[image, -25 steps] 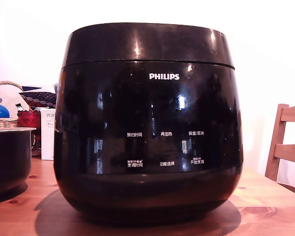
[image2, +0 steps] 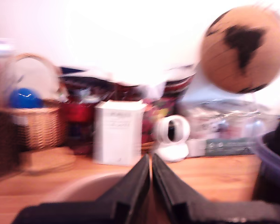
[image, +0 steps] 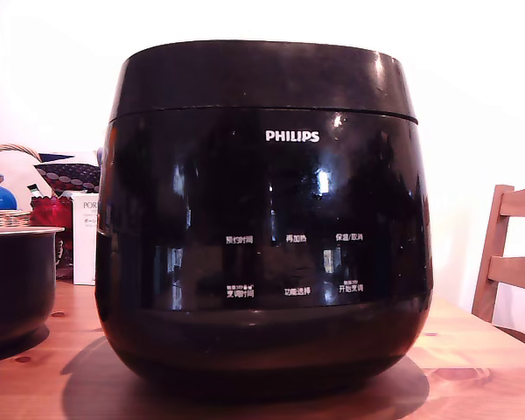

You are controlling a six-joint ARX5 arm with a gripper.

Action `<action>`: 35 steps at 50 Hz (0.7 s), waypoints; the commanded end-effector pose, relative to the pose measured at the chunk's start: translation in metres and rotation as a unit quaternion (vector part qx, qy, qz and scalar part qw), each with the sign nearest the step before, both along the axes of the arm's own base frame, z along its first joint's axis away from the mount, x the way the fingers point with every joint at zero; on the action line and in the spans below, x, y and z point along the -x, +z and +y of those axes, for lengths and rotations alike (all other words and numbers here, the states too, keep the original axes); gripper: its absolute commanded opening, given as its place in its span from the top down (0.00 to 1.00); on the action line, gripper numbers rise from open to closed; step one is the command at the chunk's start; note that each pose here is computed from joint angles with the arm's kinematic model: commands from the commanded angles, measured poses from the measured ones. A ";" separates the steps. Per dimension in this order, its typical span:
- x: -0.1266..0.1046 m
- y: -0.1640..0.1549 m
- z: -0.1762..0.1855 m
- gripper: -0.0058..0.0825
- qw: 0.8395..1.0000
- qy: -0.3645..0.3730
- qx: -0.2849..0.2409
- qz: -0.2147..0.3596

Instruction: Open the rice cooker by pressing the large metal button on the top of its lid with medium force

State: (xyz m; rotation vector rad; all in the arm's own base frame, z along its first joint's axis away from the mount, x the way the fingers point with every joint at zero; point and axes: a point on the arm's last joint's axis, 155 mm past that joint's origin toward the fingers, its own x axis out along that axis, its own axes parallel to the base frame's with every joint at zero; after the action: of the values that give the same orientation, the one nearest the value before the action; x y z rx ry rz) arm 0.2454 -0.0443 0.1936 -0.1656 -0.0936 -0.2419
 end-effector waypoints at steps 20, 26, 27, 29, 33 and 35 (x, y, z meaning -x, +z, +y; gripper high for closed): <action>0.047 0.084 -0.054 0.96 0.981 -0.171 0.079 -0.047; 0.065 0.099 -0.073 0.96 0.969 -0.232 0.077 -0.038; 0.070 0.100 -0.078 0.96 0.965 -0.248 0.074 -0.034; 0.074 0.101 -0.084 0.96 0.961 -0.266 0.073 -0.024; 0.081 0.105 -0.094 0.96 0.953 -0.295 0.070 -0.007; 0.083 0.105 -0.099 0.96 0.948 -0.312 0.068 0.001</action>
State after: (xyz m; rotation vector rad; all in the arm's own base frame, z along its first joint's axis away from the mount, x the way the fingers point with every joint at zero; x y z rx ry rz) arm 0.1621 -0.1373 0.3026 -0.3253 -0.0908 -0.8365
